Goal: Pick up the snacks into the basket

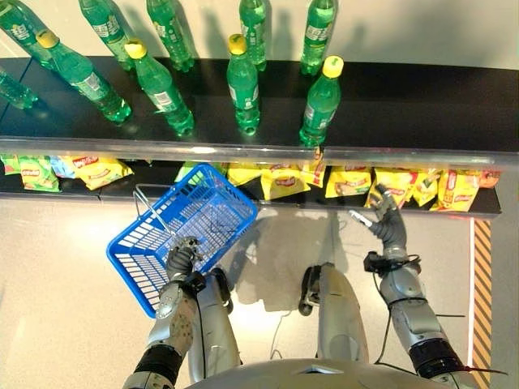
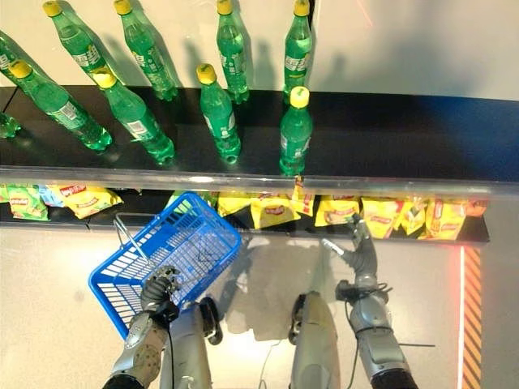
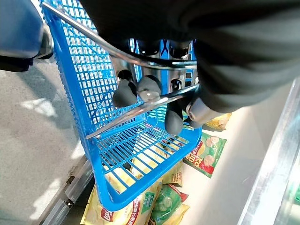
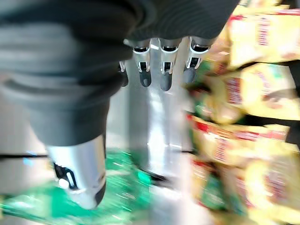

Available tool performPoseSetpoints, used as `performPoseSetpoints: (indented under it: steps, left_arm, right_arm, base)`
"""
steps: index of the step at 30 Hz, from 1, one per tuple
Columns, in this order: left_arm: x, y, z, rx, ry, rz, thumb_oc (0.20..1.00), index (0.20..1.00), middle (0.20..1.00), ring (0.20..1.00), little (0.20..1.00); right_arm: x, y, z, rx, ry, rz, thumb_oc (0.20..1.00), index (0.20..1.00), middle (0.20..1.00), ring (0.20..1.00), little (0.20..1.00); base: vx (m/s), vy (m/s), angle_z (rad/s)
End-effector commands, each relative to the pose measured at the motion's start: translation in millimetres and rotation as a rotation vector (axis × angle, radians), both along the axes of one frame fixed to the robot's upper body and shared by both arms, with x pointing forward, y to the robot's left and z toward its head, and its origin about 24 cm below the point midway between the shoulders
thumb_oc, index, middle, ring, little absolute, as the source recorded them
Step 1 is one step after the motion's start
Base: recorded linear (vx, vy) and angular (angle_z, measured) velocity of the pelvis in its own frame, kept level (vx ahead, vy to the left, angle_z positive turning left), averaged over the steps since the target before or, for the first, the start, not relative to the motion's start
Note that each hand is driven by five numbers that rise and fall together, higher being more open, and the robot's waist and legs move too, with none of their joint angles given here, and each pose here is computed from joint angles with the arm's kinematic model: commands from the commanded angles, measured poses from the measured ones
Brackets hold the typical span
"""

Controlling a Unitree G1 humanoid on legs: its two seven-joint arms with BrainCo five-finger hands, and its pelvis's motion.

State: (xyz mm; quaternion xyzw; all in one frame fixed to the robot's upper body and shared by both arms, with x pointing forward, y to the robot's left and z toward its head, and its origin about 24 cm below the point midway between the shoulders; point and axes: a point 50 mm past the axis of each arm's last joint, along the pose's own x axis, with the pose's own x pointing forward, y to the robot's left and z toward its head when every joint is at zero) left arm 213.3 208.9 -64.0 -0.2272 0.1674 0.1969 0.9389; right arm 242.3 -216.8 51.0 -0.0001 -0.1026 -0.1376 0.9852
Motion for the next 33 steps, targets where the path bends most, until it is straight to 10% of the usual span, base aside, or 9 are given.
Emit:
performPoseSetpoints:
  steps: [1, 33]
  left_arm:
    - [1.2, -5.1, 15.4, -0.020, -0.115, 0.009, 0.200, 0.200, 0.200, 0.200, 0.200]
    - [-5.6, -6.4, 11.4, -0.033, -0.093, -0.070, 0.200, 0.200, 0.200, 0.200, 0.200]
  right_arm:
    - [-1.8, -7.2, 47.7, -0.014, -0.266, -0.059, 1.000, 1.000, 1.000, 1.000, 1.000]
    - [96.7, 23.1, 79.1, -0.208, -0.152, 0.035, 1.000, 1.000, 1.000, 1.000, 1.000]
  base:
    - [0.05, -0.028, -0.01]
    - [0.01, -0.012, 0.04]
